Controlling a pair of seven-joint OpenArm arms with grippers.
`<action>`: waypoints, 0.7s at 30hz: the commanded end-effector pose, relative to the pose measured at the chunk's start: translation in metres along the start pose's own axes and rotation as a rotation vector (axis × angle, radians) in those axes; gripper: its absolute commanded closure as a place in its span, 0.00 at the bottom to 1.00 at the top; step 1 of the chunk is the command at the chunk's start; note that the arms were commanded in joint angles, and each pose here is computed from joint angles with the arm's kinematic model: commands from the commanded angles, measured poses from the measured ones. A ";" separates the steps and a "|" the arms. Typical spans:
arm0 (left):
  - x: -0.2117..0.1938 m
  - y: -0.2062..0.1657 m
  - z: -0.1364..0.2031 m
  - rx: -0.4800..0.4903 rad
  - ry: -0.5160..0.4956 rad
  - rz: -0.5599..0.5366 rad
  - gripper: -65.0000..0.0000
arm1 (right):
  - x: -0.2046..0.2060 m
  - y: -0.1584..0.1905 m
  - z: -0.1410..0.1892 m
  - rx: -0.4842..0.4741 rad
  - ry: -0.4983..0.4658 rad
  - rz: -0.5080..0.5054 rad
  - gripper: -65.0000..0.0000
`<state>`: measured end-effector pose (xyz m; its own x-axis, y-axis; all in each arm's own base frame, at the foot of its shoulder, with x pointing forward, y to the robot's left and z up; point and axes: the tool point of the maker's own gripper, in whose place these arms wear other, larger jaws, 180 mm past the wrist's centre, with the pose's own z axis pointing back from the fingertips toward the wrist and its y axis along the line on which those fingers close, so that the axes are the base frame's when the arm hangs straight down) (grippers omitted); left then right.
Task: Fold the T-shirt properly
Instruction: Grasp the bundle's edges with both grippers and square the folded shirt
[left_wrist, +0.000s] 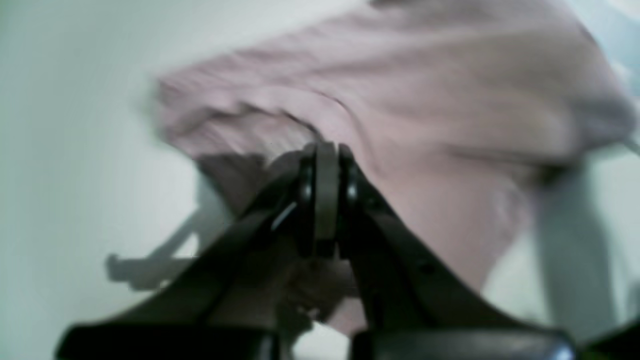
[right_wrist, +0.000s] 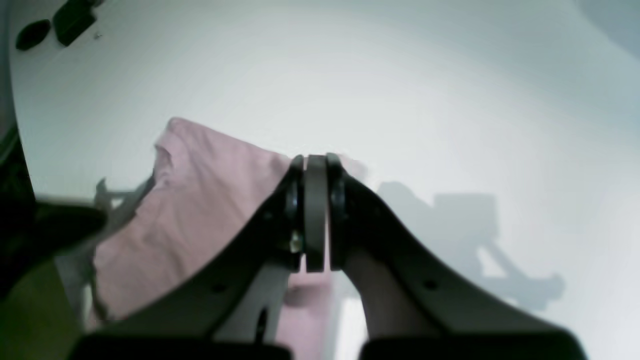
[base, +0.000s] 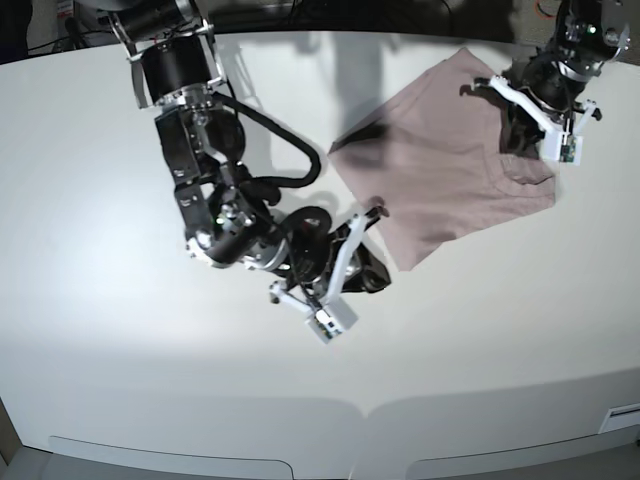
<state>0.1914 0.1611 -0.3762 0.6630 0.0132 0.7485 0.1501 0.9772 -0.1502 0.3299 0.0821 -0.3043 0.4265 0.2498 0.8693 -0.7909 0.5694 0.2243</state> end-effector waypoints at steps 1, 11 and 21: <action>0.002 -0.005 0.004 -0.013 -0.023 0.007 1.00 | 0.019 0.007 -0.006 0.019 -0.057 0.018 1.00; -0.029 -0.053 0.011 -0.135 -0.015 0.119 1.00 | -0.009 0.037 -0.077 0.072 0.059 0.008 1.00; -0.123 -0.008 -0.030 -0.008 0.141 0.131 1.00 | -0.075 -0.018 -0.071 -0.062 0.257 0.105 1.00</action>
<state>0.1630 0.1352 -0.4552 0.6419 0.1948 0.7417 0.0896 0.9415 -0.3248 0.3329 0.1068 -0.4164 0.4716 0.5050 0.7229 -0.8080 0.5759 0.1247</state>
